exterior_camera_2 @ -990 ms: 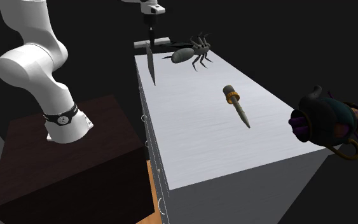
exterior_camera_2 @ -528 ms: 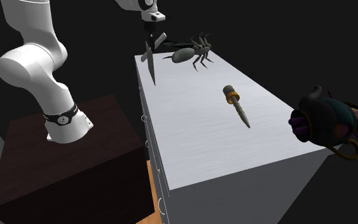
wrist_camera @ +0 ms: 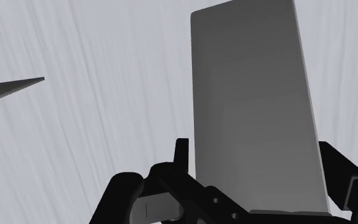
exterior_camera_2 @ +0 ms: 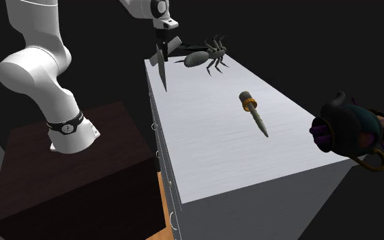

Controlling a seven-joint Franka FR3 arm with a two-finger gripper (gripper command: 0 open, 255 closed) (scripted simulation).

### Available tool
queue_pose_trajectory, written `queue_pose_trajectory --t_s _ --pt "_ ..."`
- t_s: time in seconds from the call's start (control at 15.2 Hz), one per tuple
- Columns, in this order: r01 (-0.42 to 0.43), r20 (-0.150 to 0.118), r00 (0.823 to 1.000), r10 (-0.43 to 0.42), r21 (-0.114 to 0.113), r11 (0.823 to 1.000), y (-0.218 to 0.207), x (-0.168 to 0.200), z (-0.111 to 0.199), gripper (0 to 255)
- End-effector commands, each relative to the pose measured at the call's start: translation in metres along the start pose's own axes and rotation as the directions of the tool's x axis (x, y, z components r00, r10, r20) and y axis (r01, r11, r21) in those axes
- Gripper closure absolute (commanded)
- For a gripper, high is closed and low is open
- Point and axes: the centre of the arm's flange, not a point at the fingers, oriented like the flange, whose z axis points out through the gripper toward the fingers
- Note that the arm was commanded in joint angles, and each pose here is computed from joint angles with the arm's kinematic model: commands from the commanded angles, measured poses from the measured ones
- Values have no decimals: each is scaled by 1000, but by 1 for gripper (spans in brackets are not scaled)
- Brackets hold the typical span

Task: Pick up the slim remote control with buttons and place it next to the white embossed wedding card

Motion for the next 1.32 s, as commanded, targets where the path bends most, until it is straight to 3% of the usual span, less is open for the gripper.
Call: queue_pose_trajectory --t_s 0.0,0.33,0.4,0.73,0.99,1.25 --pt "1 32 999 0 -18 1000 4 -5 16 255" --pt "1 32 999 0 -18 1000 4 -5 16 255" --pt "1 32 999 0 -18 1000 3 -5 17 0" --pt "1 32 999 0 -18 1000 4 -5 16 0" --pt "1 32 999 0 -18 1000 3 -3 -34 0" --pt "1 32 999 0 -18 1000 3 -3 -34 0"
